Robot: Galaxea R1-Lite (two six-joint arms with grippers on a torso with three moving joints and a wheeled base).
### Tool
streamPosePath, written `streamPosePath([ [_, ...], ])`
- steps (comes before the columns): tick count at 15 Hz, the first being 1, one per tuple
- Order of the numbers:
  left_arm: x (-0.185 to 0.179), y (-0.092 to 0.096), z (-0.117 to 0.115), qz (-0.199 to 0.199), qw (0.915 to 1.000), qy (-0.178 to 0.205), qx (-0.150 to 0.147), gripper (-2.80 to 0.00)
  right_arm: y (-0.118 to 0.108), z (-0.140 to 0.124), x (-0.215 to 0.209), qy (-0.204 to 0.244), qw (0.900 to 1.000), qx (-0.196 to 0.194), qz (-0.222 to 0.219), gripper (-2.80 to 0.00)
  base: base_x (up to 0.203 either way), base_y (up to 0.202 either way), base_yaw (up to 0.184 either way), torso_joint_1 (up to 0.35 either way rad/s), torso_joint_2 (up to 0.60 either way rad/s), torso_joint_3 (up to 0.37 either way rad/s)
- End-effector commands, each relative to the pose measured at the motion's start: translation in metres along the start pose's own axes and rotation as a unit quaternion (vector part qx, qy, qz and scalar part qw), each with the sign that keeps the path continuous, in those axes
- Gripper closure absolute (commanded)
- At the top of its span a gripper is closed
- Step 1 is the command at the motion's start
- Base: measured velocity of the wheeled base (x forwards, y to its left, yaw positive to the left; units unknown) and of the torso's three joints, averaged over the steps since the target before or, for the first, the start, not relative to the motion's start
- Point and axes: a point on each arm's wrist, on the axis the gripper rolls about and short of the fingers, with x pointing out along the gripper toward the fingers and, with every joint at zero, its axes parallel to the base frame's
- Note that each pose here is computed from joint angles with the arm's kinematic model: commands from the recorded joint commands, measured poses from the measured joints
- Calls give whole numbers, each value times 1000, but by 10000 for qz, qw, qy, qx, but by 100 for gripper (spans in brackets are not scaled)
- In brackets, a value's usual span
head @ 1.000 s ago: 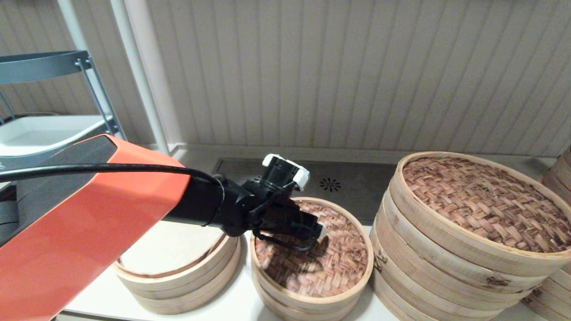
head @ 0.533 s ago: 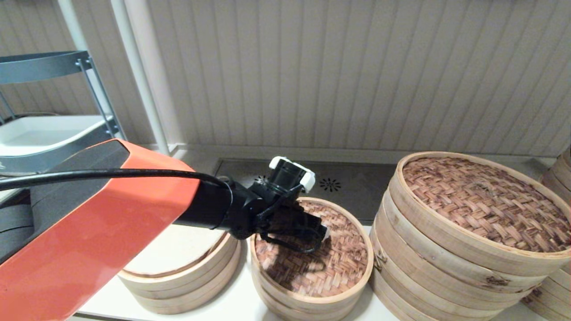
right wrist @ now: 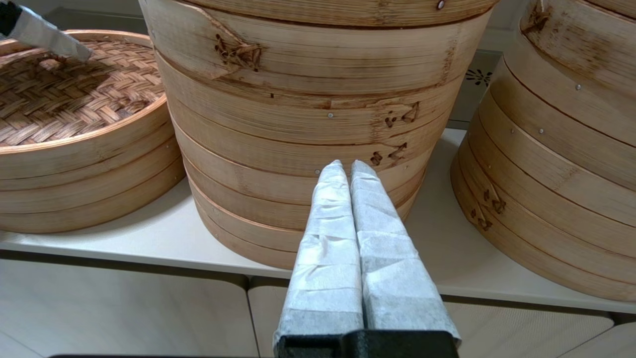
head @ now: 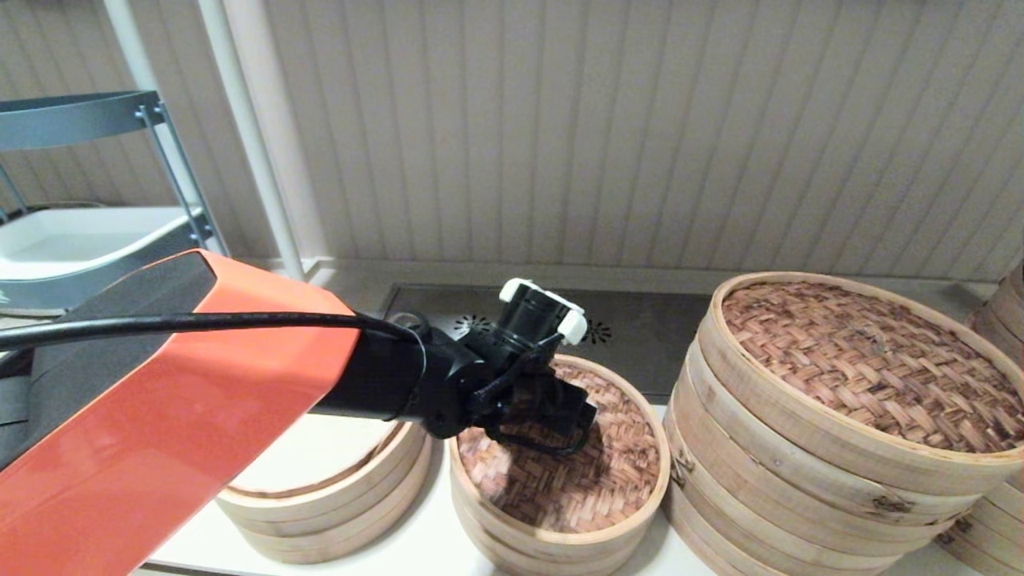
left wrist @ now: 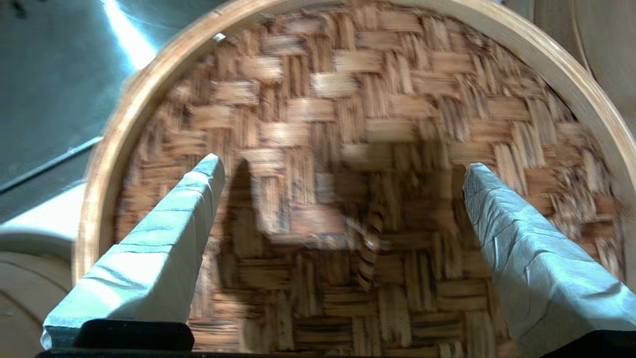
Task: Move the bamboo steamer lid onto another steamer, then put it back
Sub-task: Pick up the steamer
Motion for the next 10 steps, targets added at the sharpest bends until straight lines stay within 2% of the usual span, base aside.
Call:
streamPosePath([
  [1, -3, -2, 2, 63, 10000, -58, 7, -280, 0, 0, 0, 2, 10000, -2, 9, 0, 0, 0, 0, 0, 0, 0],
  [10, 12, -3, -13, 160, 9997, 196, 45, -280, 0, 0, 0, 5, 10000, -2, 8, 0, 0, 0, 0, 0, 0, 0],
])
